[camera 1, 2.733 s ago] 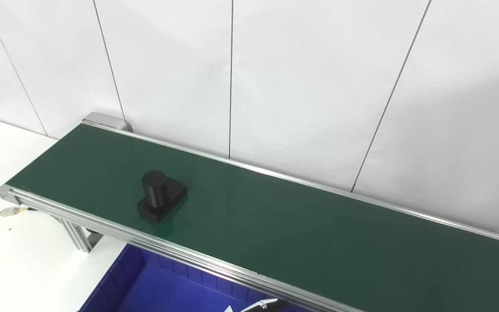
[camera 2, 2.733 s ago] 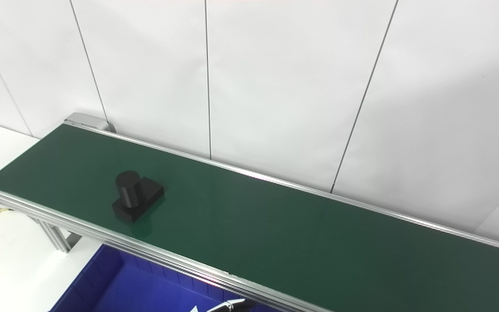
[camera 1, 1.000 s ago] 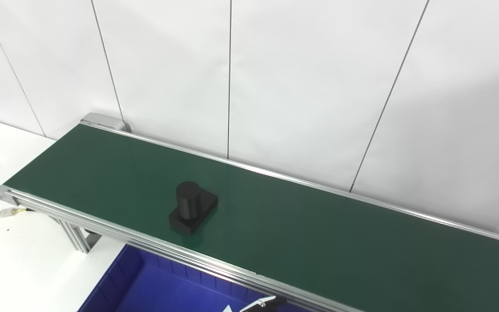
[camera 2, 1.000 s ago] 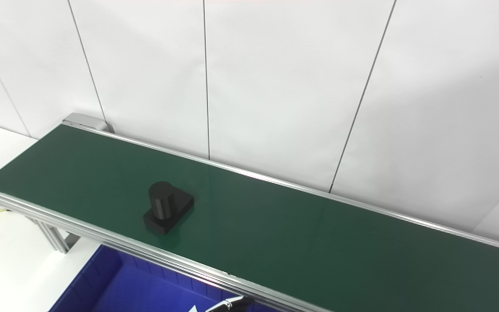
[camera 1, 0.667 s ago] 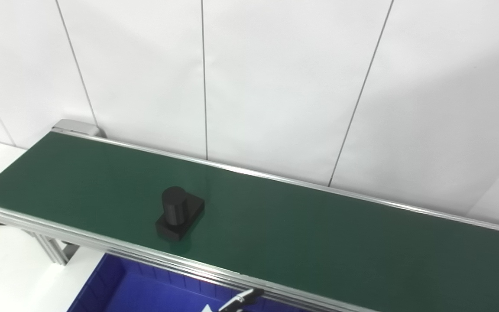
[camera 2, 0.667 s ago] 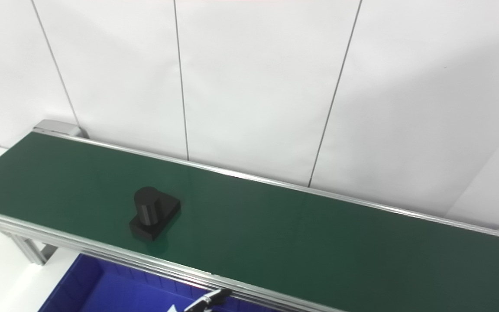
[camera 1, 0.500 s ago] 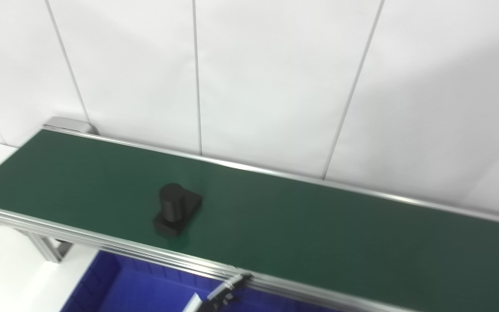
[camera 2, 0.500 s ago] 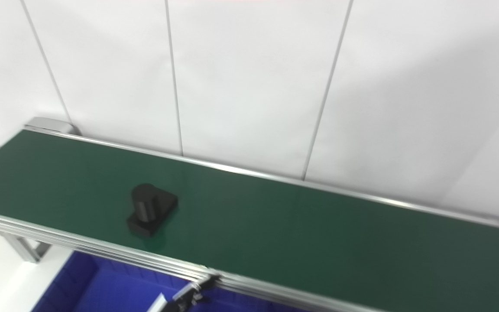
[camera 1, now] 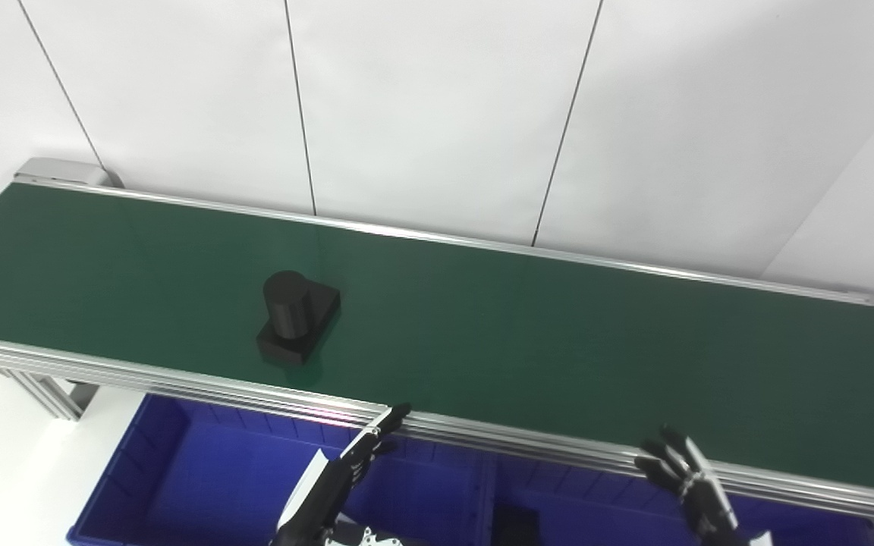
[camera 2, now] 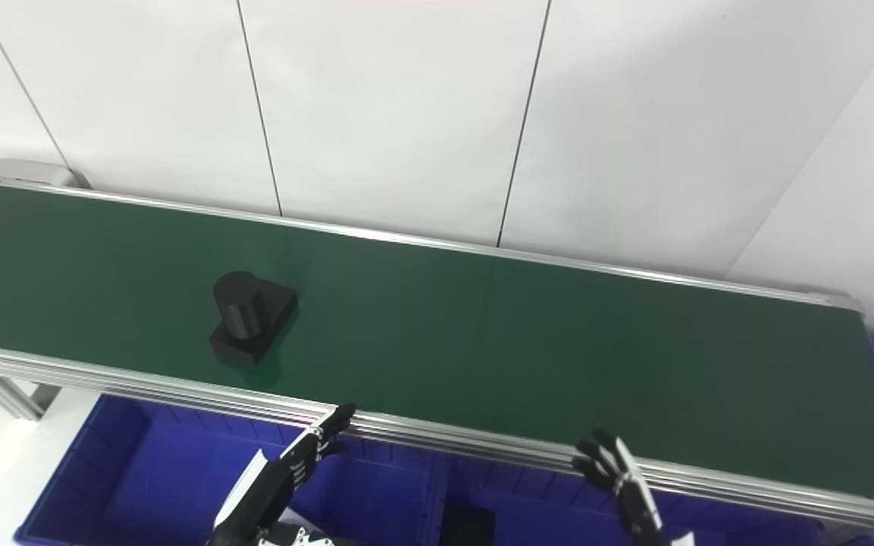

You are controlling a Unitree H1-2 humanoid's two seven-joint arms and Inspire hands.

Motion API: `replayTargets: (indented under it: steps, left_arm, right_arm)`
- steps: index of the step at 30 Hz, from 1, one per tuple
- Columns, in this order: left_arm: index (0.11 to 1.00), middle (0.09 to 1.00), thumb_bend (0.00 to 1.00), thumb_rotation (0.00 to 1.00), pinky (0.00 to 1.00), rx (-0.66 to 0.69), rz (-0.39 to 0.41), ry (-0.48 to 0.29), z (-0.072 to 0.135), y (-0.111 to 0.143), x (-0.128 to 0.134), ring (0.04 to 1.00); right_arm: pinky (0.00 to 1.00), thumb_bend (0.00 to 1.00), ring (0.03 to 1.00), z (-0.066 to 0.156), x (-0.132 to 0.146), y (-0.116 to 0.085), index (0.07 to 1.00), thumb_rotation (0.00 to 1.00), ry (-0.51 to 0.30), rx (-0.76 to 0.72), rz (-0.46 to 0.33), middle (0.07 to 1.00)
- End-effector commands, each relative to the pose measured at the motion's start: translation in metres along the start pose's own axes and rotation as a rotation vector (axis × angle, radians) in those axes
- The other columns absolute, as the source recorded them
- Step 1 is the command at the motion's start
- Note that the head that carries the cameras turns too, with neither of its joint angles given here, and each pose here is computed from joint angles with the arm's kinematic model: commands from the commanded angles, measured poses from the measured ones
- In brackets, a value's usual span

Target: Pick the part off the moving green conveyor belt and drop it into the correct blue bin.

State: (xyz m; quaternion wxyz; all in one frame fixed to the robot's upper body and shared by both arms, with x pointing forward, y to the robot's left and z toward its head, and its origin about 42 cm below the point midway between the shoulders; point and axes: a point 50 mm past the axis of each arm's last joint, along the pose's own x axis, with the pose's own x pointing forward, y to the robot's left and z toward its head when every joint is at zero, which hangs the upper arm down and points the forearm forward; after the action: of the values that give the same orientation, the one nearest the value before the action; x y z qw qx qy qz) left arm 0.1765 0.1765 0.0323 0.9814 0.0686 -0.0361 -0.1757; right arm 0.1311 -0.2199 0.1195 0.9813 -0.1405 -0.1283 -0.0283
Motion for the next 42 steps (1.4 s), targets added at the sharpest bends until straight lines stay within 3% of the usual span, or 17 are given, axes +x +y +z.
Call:
replayTargets:
  steps: [1,7,16,29,42]
  left_arm:
    - [0.925,0.967,0.89,0.32,0.89,-0.011,0.003,-0.065,0.008,0.002,0.006,0.959]
    - [0.925,0.960,0.89,0.33,0.88,0.008,0.004,-0.062,0.006,0.002,0.009,0.947]
    - [0.917,0.957,0.90,0.33,0.88,0.018,-0.001,-0.052,0.003,0.001,0.013,0.948]
    - [0.898,0.943,0.91,0.35,0.86,0.099,-0.030,-0.063,0.005,0.007,0.010,0.928]
    - [0.887,0.939,0.91,0.30,0.86,0.117,-0.057,-0.053,0.007,0.009,-0.008,0.920]
  right_arm:
    - [0.67,0.85,0.702,0.016,0.016,-0.003,0.870,0.37,-0.046,0.013,-0.009,0.778]
    - [0.62,0.85,0.688,0.026,0.057,-0.005,0.881,0.45,-0.050,-0.076,0.031,0.797]
    - [0.61,0.82,0.693,0.028,0.116,0.002,0.865,0.39,-0.070,-0.120,0.082,0.798]
    - [0.60,0.84,0.680,0.034,0.171,0.022,0.851,0.43,-0.073,-0.202,0.142,0.770]
    - [0.55,0.86,0.626,0.035,0.220,0.058,0.837,0.42,-0.067,-0.248,0.275,0.745]
